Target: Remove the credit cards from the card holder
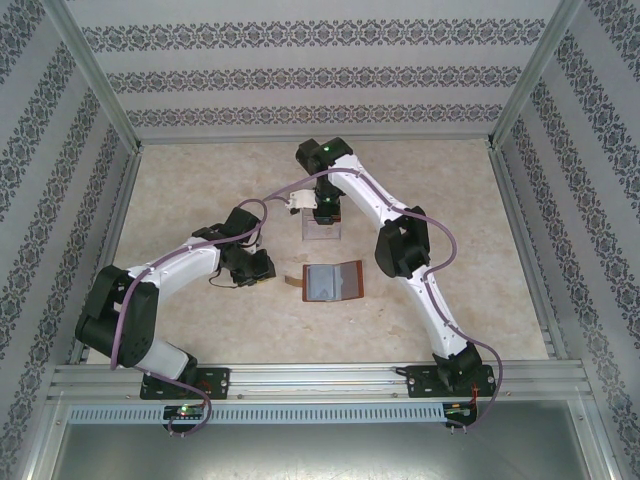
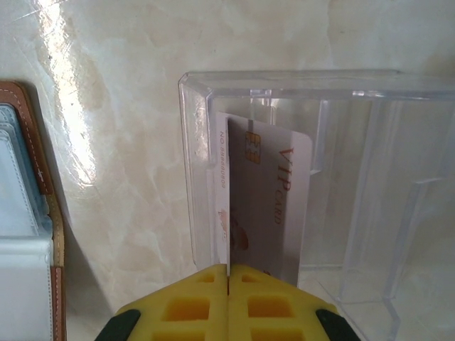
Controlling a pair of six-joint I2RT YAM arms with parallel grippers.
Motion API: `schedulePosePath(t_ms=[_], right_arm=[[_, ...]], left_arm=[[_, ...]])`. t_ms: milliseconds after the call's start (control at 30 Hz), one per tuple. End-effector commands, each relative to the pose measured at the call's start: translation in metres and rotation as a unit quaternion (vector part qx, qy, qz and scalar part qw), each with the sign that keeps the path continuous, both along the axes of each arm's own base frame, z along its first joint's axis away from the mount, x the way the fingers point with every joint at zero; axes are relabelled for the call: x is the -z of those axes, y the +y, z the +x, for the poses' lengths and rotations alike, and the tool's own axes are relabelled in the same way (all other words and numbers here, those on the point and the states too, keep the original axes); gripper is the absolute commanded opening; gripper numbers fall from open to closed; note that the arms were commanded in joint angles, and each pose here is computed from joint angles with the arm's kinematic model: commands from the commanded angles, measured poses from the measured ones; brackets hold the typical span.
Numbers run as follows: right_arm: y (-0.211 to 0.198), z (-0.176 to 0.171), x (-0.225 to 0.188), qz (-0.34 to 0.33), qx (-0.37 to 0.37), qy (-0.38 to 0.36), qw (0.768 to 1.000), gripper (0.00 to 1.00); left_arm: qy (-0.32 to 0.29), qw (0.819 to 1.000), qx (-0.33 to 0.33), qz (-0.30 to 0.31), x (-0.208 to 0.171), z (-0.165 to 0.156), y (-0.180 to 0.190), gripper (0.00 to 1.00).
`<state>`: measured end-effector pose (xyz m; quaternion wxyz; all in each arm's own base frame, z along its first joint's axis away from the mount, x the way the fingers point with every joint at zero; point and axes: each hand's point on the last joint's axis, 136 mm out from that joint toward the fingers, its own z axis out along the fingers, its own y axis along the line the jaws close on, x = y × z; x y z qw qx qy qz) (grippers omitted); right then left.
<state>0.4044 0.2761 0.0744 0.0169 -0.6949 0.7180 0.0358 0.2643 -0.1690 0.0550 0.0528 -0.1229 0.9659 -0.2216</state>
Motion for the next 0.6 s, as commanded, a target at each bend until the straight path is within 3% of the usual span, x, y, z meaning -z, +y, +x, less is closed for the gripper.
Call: schedulePosePath(t_ms=[0, 333, 567], right_arm=[[0.004, -0.008, 0.007, 0.001, -0.005, 0.022, 1.000, 0.05], [-0.001, 0.008, 0.000, -0.007, 0.000, -0.019, 1.000, 0.16], [-0.002, 0.022, -0.013, -0.008, 0.000, -0.059, 0.998, 0.18]], left_arm=[[-0.001, 1.000, -0.018, 0.008, -0.001, -0.002, 0.010, 0.18], [-0.002, 1.000, -0.020, 0.007, -0.002, 0.000, 0.010, 0.18], [-0.003, 1.000, -0.021, 0.006, -0.002, 0.000, 0.010, 0.18]])
